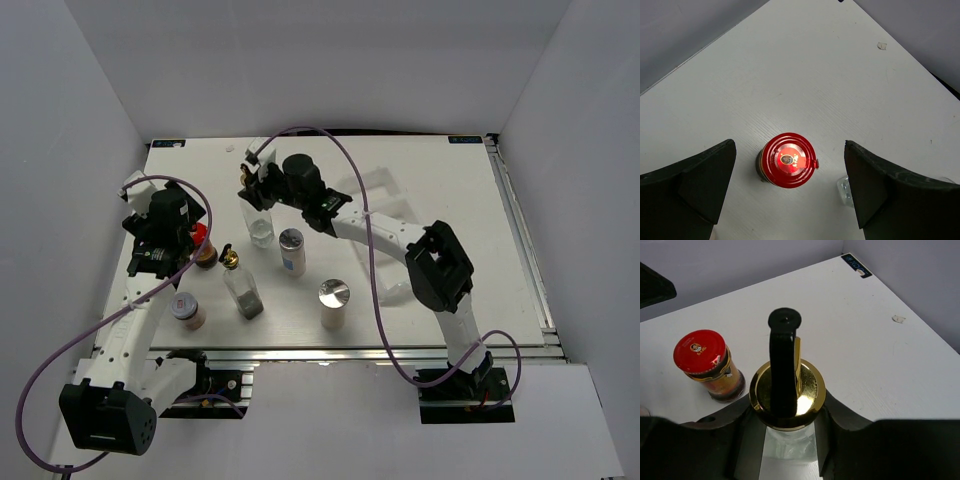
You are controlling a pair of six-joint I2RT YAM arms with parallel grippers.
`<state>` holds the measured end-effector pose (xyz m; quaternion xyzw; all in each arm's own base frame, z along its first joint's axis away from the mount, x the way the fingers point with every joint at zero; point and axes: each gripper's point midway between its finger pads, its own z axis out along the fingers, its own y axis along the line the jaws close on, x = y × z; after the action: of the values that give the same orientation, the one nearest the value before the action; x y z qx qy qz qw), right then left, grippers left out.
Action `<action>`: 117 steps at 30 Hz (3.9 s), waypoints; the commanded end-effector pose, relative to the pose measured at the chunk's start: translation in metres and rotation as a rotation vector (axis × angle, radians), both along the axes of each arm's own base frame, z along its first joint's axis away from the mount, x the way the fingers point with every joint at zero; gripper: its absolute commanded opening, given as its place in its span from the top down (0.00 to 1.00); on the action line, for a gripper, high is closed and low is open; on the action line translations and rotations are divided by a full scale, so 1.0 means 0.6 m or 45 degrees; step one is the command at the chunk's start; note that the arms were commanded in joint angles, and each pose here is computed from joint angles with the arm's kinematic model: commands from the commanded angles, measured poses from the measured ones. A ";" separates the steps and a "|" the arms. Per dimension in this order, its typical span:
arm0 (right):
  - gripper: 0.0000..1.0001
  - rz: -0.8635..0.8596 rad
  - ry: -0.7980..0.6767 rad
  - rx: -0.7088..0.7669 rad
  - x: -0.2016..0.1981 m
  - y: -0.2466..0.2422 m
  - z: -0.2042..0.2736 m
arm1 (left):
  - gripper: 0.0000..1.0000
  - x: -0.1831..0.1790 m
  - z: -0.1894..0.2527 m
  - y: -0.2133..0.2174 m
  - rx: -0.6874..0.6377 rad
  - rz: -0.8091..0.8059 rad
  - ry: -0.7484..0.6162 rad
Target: Organize the condiment bottles
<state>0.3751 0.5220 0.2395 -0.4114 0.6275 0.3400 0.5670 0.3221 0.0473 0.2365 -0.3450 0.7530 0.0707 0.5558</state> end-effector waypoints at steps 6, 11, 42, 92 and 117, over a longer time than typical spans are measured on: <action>1.00 -0.184 -0.262 0.467 0.072 -0.152 0.330 | 0.02 -0.003 0.011 -0.001 -0.011 -0.003 -0.040; 1.00 -0.321 -0.283 0.493 0.134 -0.260 0.380 | 0.02 -0.001 0.010 -0.004 -0.010 -0.016 -0.041; 1.00 -0.715 -0.240 0.249 0.265 -0.540 0.263 | 0.02 0.022 -0.006 -0.008 -0.014 -0.028 -0.004; 0.11 -0.839 -0.184 0.093 0.217 -0.588 0.153 | 0.02 0.054 0.164 -0.114 -0.172 -0.467 -0.240; 0.11 -0.767 -0.198 0.068 0.032 -0.624 0.249 | 0.02 -0.091 0.117 -0.280 -0.021 -0.777 0.070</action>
<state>0.4072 0.1476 0.3754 -0.2008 0.6831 0.1389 0.6883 0.2877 -0.1278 0.3195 -0.1091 0.8209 -0.0998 0.5516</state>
